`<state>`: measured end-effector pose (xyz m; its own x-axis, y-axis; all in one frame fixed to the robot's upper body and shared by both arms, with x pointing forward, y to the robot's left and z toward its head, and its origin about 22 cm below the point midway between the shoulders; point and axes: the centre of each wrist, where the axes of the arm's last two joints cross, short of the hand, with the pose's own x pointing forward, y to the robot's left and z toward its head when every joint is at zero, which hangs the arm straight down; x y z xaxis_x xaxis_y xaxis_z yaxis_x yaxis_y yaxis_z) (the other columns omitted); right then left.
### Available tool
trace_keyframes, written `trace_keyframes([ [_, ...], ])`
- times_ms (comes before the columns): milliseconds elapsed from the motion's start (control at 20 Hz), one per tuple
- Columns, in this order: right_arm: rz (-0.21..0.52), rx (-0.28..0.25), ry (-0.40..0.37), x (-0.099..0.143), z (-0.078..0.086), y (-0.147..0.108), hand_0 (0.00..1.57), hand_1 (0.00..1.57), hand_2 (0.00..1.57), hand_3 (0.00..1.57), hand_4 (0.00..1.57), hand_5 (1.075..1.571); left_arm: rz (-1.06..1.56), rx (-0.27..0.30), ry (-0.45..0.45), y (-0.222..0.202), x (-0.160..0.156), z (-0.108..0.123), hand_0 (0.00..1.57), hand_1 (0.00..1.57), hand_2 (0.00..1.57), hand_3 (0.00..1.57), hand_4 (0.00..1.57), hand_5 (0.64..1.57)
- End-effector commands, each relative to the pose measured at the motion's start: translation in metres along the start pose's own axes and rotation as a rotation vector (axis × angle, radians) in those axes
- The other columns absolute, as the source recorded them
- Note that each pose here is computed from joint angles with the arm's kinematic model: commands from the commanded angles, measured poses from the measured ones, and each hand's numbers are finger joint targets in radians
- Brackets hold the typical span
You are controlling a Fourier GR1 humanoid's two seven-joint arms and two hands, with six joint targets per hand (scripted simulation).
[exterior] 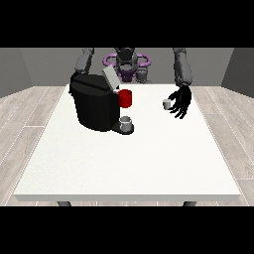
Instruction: Insert the coffee pod into the coffee machine and close the lid
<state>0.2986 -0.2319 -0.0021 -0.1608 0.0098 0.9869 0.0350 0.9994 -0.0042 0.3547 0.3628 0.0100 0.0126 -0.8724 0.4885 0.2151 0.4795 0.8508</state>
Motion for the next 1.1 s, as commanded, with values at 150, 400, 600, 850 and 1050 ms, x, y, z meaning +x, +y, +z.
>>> trace_keyframes([
  [150, 0.011, -0.004, 0.037, -0.006, 0.004, 0.016, 0.0, 0.0, 0.0, 0.0, 0.31, 1.571, 0.014, -0.11, -0.033, -0.033, 0.013, -0.007, 1.32, 1.32, 1.32, 1.15, 0.06, 1.571],
  [400, -0.008, 0.002, -0.002, -0.007, -0.004, -0.008, 0.0, 0.0, 0.0, 0.0, 0.4, 1.571, 0.004, -0.062, -0.052, -0.041, 0.022, -0.013, 1.15, 1.15, 1.26, 1.18, 0.32, 1.571],
  [600, -0.01, -0.06, 0.049, -0.02, 0.008, -0.005, 0.0, 0.0, 0.0, 0.0, 0.41, 1.571, 0.032, -0.044, -0.148, -0.042, 0.017, -0.008, 1.53, 1.53, 1.51, 1.41, 0.71, 1.571],
  [850, -0.002, -0.067, 0.119, -0.03, 0.013, -0.013, 0.0, 0.0, 0.0, 0.0, 0.32, 1.571, 0.052, -0.091, -0.125, -0.045, 0.03, -0.016, 1.21, 1.21, 1.32, 1.33, 0.68, 1.571],
  [1050, -0.026, -0.085, 0.119, -0.046, 0.019, -0.033, 0.0, 0.0, 0.0, 0.0, 0.28, 1.571, 0.111, -0.108, -0.175, -0.037, 0.049, -0.025, 1.43, 1.43, 1.42, 1.3, 0.59, 1.571],
])
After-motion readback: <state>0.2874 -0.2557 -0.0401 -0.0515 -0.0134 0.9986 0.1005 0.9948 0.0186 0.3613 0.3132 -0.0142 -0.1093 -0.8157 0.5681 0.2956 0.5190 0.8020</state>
